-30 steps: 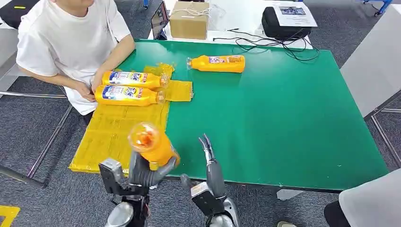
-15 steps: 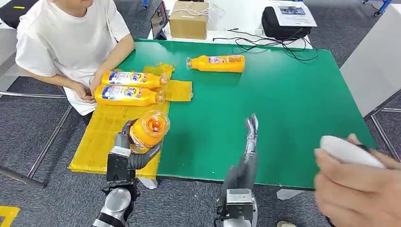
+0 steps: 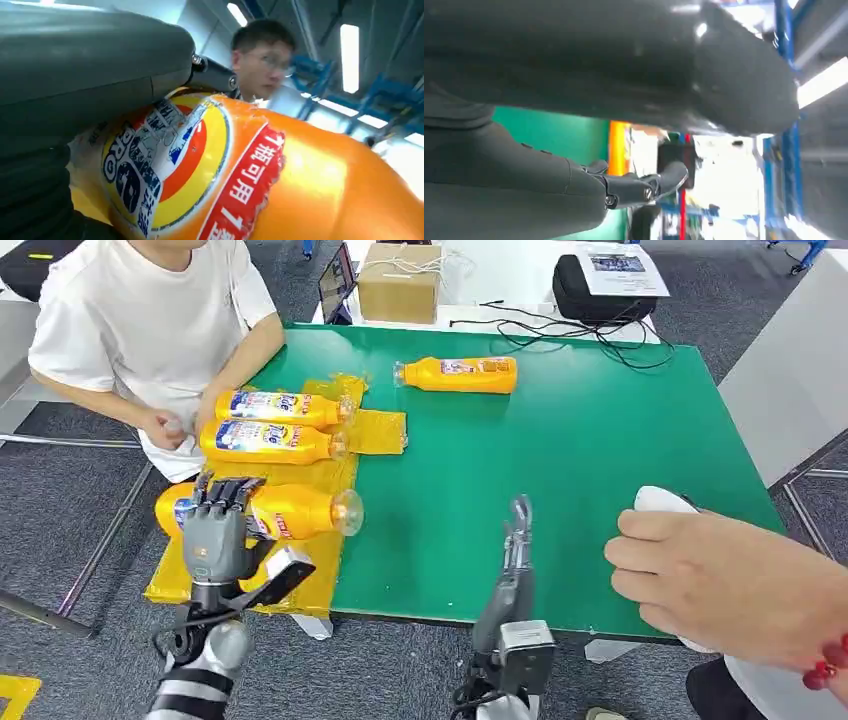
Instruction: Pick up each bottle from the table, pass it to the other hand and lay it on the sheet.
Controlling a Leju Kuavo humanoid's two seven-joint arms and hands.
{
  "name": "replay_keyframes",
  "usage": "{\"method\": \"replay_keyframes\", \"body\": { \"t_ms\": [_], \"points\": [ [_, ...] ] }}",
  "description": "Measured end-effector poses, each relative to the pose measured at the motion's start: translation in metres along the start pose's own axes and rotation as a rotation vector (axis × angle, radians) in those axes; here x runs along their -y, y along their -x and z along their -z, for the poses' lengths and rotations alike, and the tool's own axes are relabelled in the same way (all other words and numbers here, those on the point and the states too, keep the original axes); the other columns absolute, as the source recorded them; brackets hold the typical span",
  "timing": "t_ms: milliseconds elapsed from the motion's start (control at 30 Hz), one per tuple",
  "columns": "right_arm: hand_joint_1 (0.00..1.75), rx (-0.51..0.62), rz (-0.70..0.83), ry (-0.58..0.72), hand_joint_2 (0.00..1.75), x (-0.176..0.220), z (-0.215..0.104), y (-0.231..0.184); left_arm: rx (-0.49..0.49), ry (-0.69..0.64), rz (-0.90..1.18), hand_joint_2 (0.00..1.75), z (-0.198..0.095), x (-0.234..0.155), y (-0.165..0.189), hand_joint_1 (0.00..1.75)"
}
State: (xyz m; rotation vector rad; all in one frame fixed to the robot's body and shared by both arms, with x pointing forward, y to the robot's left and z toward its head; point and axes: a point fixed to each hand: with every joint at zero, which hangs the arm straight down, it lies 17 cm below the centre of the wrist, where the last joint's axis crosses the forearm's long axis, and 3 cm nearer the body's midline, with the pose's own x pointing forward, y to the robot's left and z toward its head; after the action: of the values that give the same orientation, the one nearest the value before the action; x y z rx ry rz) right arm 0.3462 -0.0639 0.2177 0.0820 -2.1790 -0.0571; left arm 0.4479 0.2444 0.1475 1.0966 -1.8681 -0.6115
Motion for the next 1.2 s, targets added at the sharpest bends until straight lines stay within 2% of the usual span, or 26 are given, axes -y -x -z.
{"method": "replay_keyframes", "body": {
  "t_ms": [67,100,267,400,433,467,567,667,767,1033,1200],
  "points": [
    [0.0,-0.05,0.021,-0.059,0.0,-0.013,-0.011,0.018,-0.096,0.069,0.025,1.75,-0.007,0.016,0.038,1.75],
    [0.0,-0.064,0.03,-0.075,0.0,-0.016,-0.014,0.022,-0.101,0.093,0.039,1.75,-0.009,0.021,0.045,1.75],
    [0.0,-0.181,0.086,-0.169,0.0,-0.035,-0.041,0.057,-0.153,0.251,0.09,1.75,-0.033,0.06,0.073,1.75],
    [0.0,-0.236,0.097,-0.224,0.0,-0.045,-0.056,0.075,-0.169,0.359,0.085,1.75,-0.04,0.086,0.078,1.75],
    [0.0,-0.242,0.095,-0.23,0.0,-0.047,-0.057,0.078,-0.172,0.38,0.082,1.75,-0.039,0.091,0.078,0.96],
    [0.0,-0.25,0.094,-0.235,0.0,-0.047,-0.059,0.08,-0.172,0.397,0.078,1.75,-0.039,0.096,0.078,0.52],
    [0.0,-0.266,0.091,-0.241,0.0,-0.048,-0.061,0.084,-0.179,0.421,0.045,1.75,-0.037,0.101,0.077,0.02],
    [0.0,-0.29,0.09,-0.245,0.0,-0.049,-0.063,0.09,-0.208,0.488,-0.046,1.75,-0.038,0.115,0.073,0.0],
    [0.0,-0.333,0.131,-0.215,0.0,-0.045,-0.062,0.096,-0.224,0.536,-0.053,1.75,-0.039,0.124,0.07,0.0],
    [0.0,-0.359,0.158,-0.181,0.0,-0.039,-0.057,0.1,-0.251,0.554,-0.073,1.75,-0.037,0.13,0.068,0.0],
    [0.0,-0.375,0.167,-0.183,0.0,-0.039,-0.057,0.103,-0.292,0.563,-0.3,1.75,-0.032,0.132,0.055,0.0]
  ]
}}
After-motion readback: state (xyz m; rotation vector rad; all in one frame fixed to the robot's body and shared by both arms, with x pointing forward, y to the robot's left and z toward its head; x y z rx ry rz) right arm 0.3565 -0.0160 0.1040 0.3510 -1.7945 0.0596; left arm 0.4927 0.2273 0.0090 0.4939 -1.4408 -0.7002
